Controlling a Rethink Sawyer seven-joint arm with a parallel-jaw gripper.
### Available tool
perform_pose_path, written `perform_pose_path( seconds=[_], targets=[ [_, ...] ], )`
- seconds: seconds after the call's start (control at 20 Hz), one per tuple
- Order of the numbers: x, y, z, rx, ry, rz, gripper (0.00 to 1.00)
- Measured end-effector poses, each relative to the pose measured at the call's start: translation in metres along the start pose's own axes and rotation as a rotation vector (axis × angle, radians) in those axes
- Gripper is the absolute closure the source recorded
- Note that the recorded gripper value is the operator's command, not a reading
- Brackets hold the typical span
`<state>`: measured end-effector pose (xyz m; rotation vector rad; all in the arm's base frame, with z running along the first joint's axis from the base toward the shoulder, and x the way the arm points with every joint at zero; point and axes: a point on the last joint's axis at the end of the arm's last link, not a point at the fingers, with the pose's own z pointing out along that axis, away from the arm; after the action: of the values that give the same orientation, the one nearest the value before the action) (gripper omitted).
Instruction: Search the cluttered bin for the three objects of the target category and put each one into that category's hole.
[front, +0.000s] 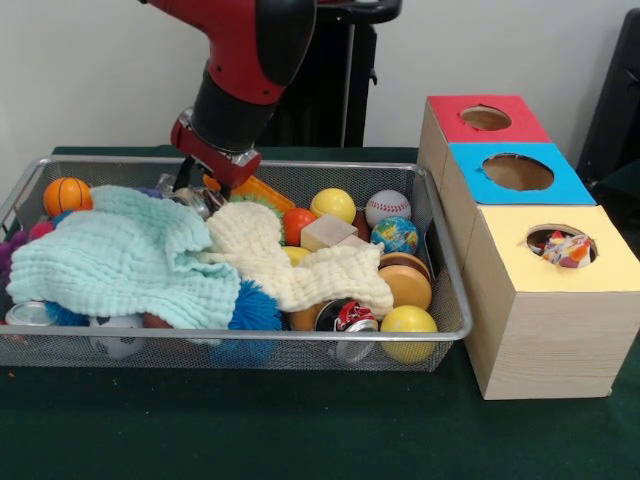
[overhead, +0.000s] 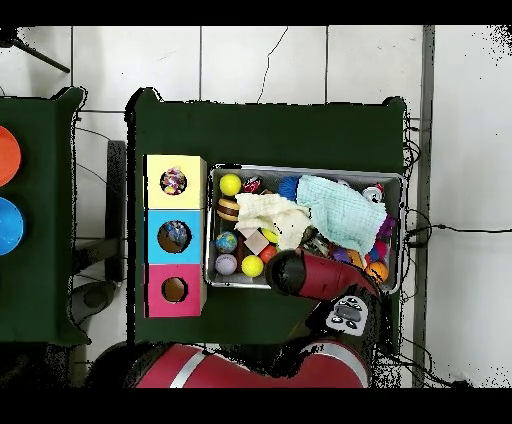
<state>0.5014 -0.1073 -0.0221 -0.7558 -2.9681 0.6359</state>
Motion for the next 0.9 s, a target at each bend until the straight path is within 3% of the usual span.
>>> perform_pose_path(
  seconds=[0.55, 0.9],
  targets=[
    [0.0007, -0.0030, 0.0037, 0.003, 0.009, 0.005, 0.00],
    [0.0064, -0.0013, -0.0014, 0.027, 0.048, 0.000, 0.00]
  ],
)
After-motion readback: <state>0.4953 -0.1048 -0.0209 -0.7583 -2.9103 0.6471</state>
